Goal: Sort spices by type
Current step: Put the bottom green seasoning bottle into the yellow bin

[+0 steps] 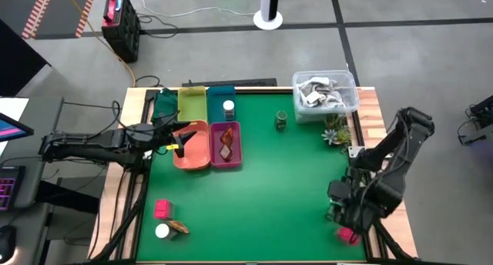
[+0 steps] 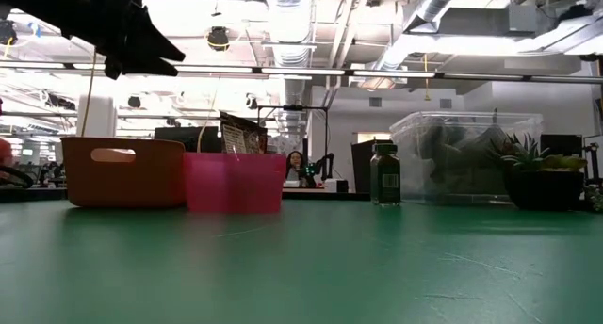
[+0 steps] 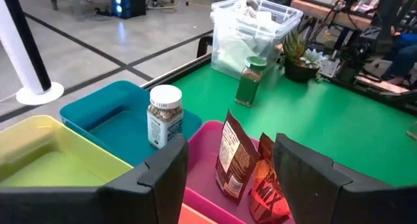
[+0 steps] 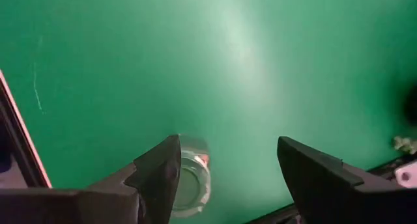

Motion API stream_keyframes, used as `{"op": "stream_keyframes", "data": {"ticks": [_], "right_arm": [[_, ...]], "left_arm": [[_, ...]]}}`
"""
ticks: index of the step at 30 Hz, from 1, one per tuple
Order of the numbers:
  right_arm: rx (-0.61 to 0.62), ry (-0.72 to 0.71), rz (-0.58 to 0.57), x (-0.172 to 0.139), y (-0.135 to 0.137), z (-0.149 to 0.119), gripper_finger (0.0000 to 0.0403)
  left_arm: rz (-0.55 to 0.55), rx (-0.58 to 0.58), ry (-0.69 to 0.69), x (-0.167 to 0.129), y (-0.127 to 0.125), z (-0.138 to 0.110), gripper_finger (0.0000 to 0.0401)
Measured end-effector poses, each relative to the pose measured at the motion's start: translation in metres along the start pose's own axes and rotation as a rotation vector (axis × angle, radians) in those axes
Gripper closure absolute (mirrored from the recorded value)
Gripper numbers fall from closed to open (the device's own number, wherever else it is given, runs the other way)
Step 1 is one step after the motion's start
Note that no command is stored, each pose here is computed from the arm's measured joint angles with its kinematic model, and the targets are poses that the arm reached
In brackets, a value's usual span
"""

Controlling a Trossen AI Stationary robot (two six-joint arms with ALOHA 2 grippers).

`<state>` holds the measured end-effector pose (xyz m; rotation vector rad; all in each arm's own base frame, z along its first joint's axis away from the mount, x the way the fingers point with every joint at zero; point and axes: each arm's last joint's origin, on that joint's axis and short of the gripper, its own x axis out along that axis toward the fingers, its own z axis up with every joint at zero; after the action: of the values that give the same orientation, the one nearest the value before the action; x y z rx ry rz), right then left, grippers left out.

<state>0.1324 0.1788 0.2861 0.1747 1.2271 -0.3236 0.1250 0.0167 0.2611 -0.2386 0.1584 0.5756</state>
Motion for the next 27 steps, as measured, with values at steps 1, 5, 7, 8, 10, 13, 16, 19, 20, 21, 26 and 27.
{"op": "stream_keyframes", "data": {"ticks": [1,5,7,8,10,13,16,19,20,21,26,27], "right_arm": [[-0.012,-0.005,0.006,-0.002,0.005,-0.001,0.0122],[-0.044,-0.004,0.007,-0.009,0.017,-0.003,0.0122],[-0.057,0.003,0.012,-0.01,0.022,-0.005,0.0122],[-0.064,0.018,0.013,-0.01,0.024,-0.005,0.0122],[-0.077,0.07,0.01,-0.007,0.026,-0.007,0.0122],[-0.068,0.103,0.005,-0.005,0.029,-0.01,0.0122],[-0.073,0.121,-0.005,-0.005,0.028,-0.012,0.0121],[-0.051,0.161,-0.038,-0.007,0.025,-0.015,0.0121],[-0.045,0.171,-0.053,-0.007,0.023,-0.017,0.0121],[-0.042,0.173,-0.059,-0.008,0.023,-0.018,0.0121],[-0.013,0.168,-0.036,-0.006,0.026,-0.024,0.0121],[-0.001,0.164,-0.016,-0.006,0.028,-0.024,0.0121]], "left_arm": [[0.0,-0.009,-0.001,0.0,0.0,0.0,0.0189],[-0.001,-0.071,-0.002,0.0,0.0,0.0,0.0189],[-0.001,-0.104,-0.002,0.0,0.0,0.0,0.0189],[-0.004,-0.115,-0.001,0.0,0.0,-0.001,0.0189],[-0.006,-0.114,0.011,0.001,0.0,-0.005,0.0189],[-0.008,-0.118,0.028,0.003,0.0,-0.012,0.0189],[-0.01,-0.144,0.032,0.003,-0.001,-0.013,0.0189],[-0.035,-0.16,0.036,0.001,-0.004,-0.014,0.0189],[-0.047,-0.161,0.035,0.001,-0.005,-0.014,0.0189],[-0.06,-0.162,0.033,0.0,-0.006,-0.014,0.0189],[-0.131,-0.16,-0.011,-0.003,-0.018,-0.01,0.0189],[-0.141,-0.156,-0.022,-0.004,-0.02,-0.009,0.0189]]}}
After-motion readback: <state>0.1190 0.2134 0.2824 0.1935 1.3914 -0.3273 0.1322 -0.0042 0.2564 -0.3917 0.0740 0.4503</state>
